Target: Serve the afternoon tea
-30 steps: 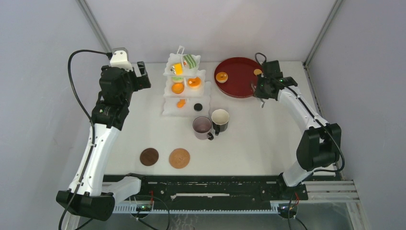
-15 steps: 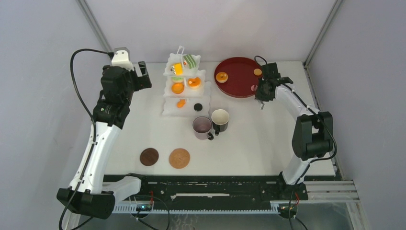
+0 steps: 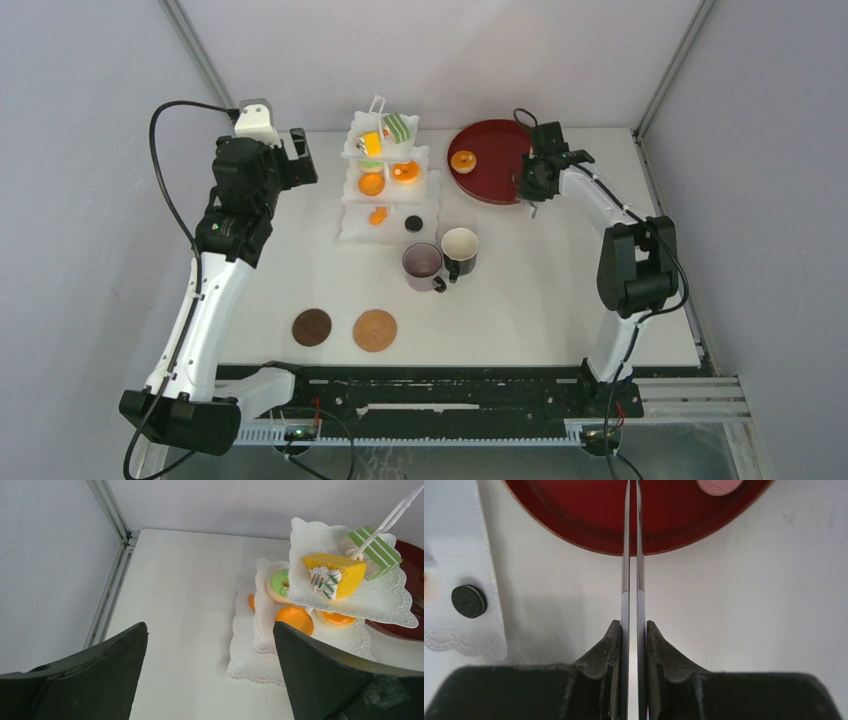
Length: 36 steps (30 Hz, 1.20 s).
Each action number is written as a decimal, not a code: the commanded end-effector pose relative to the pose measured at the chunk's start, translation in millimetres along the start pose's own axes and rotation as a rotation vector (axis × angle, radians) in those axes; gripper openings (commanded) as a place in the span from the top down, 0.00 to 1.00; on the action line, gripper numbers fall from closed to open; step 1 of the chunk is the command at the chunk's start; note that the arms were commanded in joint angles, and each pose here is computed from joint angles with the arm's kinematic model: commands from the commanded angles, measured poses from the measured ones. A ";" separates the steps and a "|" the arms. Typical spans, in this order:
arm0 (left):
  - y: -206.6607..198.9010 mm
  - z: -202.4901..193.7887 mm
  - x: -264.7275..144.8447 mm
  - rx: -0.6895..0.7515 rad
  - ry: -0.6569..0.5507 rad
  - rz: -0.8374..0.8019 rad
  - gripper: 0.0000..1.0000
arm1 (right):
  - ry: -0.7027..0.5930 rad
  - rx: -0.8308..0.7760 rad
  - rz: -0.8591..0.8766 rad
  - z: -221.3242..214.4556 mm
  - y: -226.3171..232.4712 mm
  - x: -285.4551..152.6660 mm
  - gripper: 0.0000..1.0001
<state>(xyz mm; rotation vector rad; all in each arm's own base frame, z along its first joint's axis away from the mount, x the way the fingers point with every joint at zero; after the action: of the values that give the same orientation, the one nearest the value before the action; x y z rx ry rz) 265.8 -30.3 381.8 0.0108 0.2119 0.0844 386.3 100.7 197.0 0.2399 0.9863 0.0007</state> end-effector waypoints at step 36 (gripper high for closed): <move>0.3 7.8 1.2 0.006 -0.037 -0.001 0.00 | -0.148 0.035 0.112 20.6 9.9 -18.6 1.00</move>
<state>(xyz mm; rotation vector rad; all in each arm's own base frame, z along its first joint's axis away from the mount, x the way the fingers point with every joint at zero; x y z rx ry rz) 268.5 -30.6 379.2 0.0140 0.2224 0.0859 387.3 97.0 192.4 0.2983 0.9409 0.0077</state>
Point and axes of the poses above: each gripper's point midway between its finger pads, its own x axis out along the fingers, its own y axis along the line the jaws close on, z = x × y, the point moved 10 cm from there along -x, back along the fingers, and after that the axes turned 2 degrees about x, right-handed, at the moved point
